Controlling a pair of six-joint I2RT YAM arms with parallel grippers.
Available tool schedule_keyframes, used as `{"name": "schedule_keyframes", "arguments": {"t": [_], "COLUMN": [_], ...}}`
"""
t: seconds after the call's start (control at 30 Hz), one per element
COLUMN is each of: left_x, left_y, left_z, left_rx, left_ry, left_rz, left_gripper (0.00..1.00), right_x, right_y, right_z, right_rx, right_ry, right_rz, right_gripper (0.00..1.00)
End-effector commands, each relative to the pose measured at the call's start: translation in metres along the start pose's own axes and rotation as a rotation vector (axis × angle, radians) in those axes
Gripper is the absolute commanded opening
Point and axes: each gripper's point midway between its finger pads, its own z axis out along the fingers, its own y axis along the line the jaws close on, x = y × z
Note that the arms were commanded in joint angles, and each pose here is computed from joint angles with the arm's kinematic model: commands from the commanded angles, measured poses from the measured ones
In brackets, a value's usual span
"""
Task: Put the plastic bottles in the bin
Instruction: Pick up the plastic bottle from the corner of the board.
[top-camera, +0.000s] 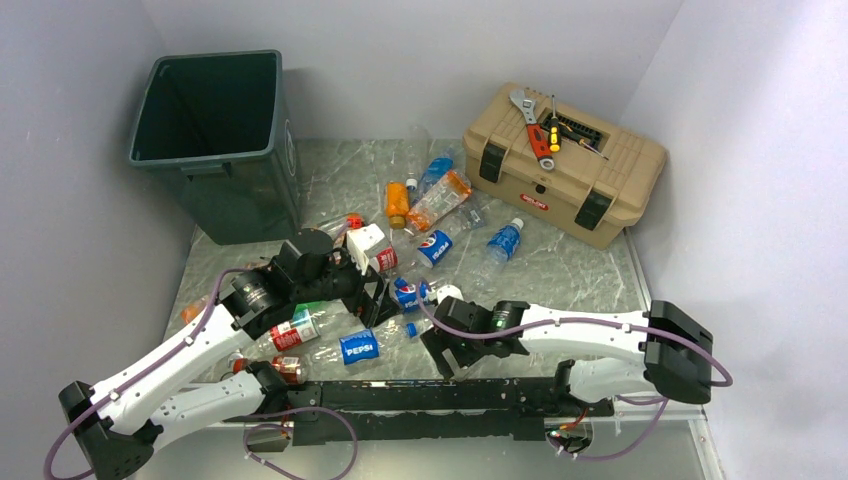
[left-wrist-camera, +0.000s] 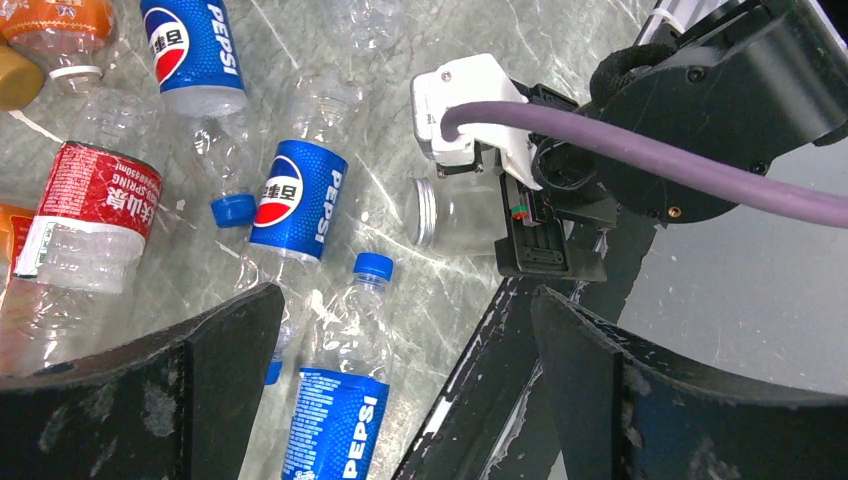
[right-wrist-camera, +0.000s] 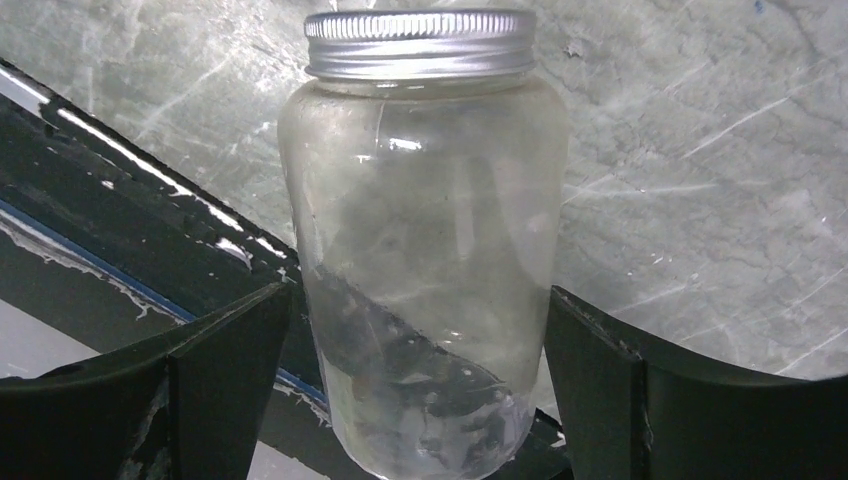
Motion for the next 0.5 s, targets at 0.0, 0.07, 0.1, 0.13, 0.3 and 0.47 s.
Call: {"name": "schedule_keyframes", "arguments": {"t": [0.0, 0.07, 0.1, 0.13, 0.3, 0.47], "left_x": [-0.0058, -0.0053, -0.0056, -0.0049, -0.0061, -0.0068], "left_y": [-0.0021, -0.0018, -0.0016, -0.0018, -0.0024, -0.0023], "left_z": [-0.0022, -0.0019, -0.0020, -0.0018, -0.0026, -0.0032], "left_rx": [0.003, 0.001, 0.001, 0.002, 0.003, 0.001], "left_ry": [-0.028, -0.025, -0.026, -0.024, -0.028, -0.034], "left_rz": [0.003, 0.000, 0.000, 0.000, 0.000, -0.001], "left_gripper": [0.99, 0.99, 0.99, 1.00, 0.99, 0.99], "right_x": [0.0084, 0.0100, 0.0109, 0.0117, 0.0130, 0.0040], "right_y": [-0.0064, -0.0078, -0.0082, -0.0083, -0.0073, -0.0007], "right_z": [0.0006, 0.0001, 0.0002, -0.0002, -0.0001, -0.0048], "right_rx": [0.055, 0.070, 0.074, 0.078, 0.086, 0.070], "right_ry": [0.025, 0.029, 0.031, 0.032, 0.030, -0.019], "right_rz": [0.023, 0.030, 0.032, 0.030, 0.030, 0.021], "right_gripper": [0.99, 1.00, 1.00, 0.99, 0.91, 0.80]}}
